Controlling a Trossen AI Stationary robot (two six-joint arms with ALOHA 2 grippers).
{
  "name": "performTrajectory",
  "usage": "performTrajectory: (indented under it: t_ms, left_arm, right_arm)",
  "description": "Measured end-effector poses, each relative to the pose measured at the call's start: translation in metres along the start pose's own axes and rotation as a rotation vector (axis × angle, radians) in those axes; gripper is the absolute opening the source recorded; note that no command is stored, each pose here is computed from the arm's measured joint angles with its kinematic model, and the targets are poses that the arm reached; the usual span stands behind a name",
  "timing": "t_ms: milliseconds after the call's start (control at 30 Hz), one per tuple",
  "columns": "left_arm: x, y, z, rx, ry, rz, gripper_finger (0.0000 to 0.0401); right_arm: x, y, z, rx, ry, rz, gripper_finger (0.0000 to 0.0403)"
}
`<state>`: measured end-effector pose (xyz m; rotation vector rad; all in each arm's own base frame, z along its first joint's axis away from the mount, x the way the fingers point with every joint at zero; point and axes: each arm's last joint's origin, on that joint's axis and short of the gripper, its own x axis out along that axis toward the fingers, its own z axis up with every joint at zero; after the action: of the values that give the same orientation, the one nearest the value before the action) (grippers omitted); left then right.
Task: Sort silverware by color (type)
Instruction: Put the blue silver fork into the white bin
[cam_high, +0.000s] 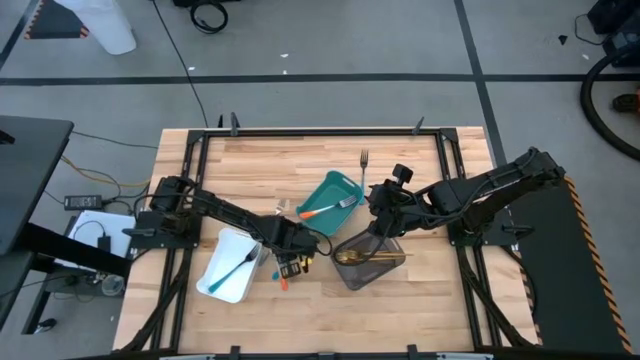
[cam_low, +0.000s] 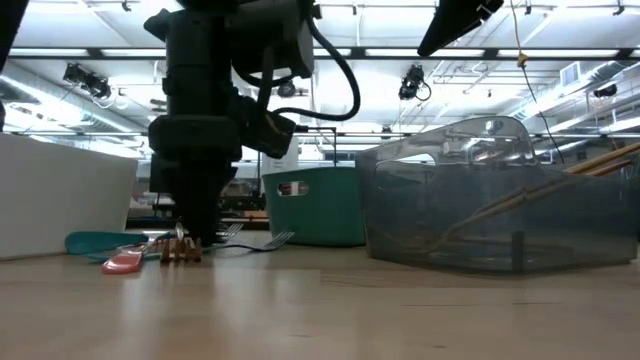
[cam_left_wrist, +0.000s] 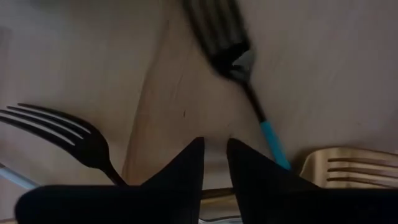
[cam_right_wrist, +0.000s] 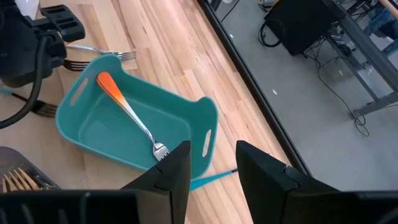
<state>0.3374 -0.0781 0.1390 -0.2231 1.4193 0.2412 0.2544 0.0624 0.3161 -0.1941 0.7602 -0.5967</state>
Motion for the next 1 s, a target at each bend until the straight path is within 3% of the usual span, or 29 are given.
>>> performTrajectory:
  t_ms: [200,533,767,1000]
  left_arm:
    - [-0.005,0.009,0.001,-0.023,0.015,0.003,0.0103]
    - [-0.022,0.003,0.006,-0.057,-0.09,-0.069,0.0163]
    - [-0.013,-0.014,0.005,-0.042,-0.153,-0.052,0.0158]
    - [0.008,-0.021,0.001,0.006,-0.118,0.019,0.0155]
  right_arm:
    - [0.0,0.0,0.0,0.0,0.0,0.0,0.0138]
    - [0.0,0.0,0.0,-0.003,0.0,-0.001,0.0138]
    - [0.0,0.0,0.001,-0.006,-0.008,0.002,0.0138]
    - [0.0,0.001,0.003,-0.006,-0.023,0.01,0.0138]
